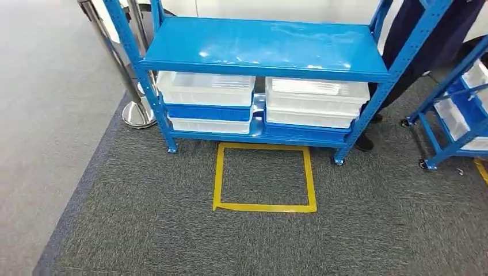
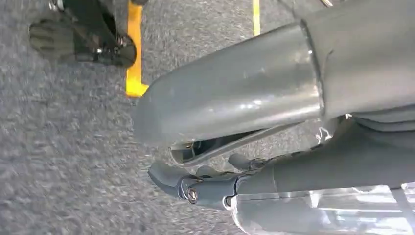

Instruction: Take the parts from the cabinet and place them on the table.

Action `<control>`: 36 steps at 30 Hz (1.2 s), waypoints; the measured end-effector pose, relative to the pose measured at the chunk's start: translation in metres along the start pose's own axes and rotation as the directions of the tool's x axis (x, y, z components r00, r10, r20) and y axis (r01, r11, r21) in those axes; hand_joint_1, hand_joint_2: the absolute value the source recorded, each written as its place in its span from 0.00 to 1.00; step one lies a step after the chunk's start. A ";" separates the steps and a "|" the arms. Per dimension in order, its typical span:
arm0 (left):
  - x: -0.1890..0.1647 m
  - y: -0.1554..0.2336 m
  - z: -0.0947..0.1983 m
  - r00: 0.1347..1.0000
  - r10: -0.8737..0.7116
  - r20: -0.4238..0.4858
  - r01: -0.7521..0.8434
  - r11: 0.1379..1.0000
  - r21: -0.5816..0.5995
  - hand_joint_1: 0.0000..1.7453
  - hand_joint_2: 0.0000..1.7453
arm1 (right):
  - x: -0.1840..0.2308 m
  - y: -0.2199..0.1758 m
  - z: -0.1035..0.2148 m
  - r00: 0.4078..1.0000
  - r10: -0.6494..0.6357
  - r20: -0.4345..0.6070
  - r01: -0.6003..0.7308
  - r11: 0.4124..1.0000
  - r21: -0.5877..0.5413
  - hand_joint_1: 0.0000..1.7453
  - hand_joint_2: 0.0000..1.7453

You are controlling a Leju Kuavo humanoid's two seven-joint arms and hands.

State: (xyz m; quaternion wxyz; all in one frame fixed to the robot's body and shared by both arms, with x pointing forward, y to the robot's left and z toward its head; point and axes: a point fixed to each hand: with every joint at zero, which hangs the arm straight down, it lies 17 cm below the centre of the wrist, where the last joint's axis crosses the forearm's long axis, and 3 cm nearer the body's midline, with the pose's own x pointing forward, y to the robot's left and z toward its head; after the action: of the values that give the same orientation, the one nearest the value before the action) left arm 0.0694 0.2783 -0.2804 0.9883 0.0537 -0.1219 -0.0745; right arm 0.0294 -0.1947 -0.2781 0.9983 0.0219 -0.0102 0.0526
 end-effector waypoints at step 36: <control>0.000 -0.002 0.000 1.000 -0.002 0.002 0.002 1.000 0.002 0.00 0.00 | 0.002 -0.011 -0.001 0.998 -0.056 0.013 0.056 0.997 -0.046 0.00 0.00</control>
State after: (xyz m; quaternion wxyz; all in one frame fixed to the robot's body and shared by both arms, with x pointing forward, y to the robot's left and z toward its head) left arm 0.0688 0.2758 -0.2804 0.9881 0.0548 -0.1227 -0.0752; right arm 0.0328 -0.2055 -0.2799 0.9996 -0.0006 -0.0166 0.0243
